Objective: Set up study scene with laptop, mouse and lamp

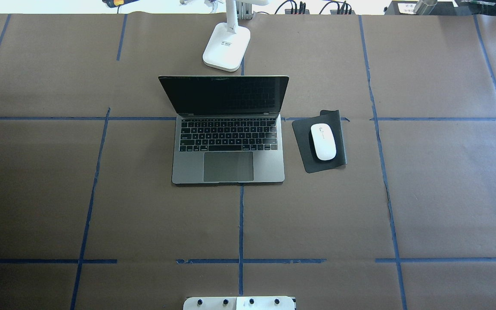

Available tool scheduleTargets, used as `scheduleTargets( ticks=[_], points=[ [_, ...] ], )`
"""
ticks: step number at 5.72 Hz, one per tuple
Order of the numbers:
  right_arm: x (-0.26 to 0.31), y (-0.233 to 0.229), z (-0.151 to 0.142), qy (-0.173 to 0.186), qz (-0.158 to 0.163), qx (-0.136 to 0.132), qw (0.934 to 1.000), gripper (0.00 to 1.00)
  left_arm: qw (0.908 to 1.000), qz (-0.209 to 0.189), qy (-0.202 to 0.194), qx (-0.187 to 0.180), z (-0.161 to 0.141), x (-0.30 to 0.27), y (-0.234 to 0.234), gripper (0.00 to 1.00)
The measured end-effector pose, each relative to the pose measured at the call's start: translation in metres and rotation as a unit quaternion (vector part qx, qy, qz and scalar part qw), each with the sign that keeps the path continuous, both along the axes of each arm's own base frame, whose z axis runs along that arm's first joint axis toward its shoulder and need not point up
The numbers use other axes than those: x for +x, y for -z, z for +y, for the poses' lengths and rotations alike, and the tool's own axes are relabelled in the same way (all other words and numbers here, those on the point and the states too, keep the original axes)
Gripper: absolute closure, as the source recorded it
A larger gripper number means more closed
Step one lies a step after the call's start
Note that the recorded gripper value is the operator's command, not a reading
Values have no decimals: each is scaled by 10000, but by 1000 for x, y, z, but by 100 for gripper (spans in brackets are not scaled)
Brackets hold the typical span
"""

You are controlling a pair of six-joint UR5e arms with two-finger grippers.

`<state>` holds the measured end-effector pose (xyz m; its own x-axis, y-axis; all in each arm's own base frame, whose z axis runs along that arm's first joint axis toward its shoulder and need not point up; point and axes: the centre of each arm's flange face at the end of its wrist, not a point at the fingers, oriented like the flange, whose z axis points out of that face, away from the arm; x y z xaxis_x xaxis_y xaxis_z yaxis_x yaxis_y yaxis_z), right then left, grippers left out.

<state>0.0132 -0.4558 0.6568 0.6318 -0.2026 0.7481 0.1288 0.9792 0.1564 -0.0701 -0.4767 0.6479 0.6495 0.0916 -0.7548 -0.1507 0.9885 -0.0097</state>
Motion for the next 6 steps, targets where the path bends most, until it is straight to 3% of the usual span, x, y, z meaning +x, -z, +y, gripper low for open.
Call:
scheduleTargets(
  ticks=[2, 4, 6],
  points=[
    [17, -11, 9, -189, 27, -212, 9996, 0, 9991, 193, 378, -82, 14, 4, 0, 0],
    [23, -16, 10, -270, 213, -255, 9991, 0, 9984, -204, 524, -44, 15, -1, 14, 0],
    [24, -19, 7, -280, 337, -368, 9984, 0, 9975, -304, 600, -219, 13, -1, -4, 0]
  ],
)
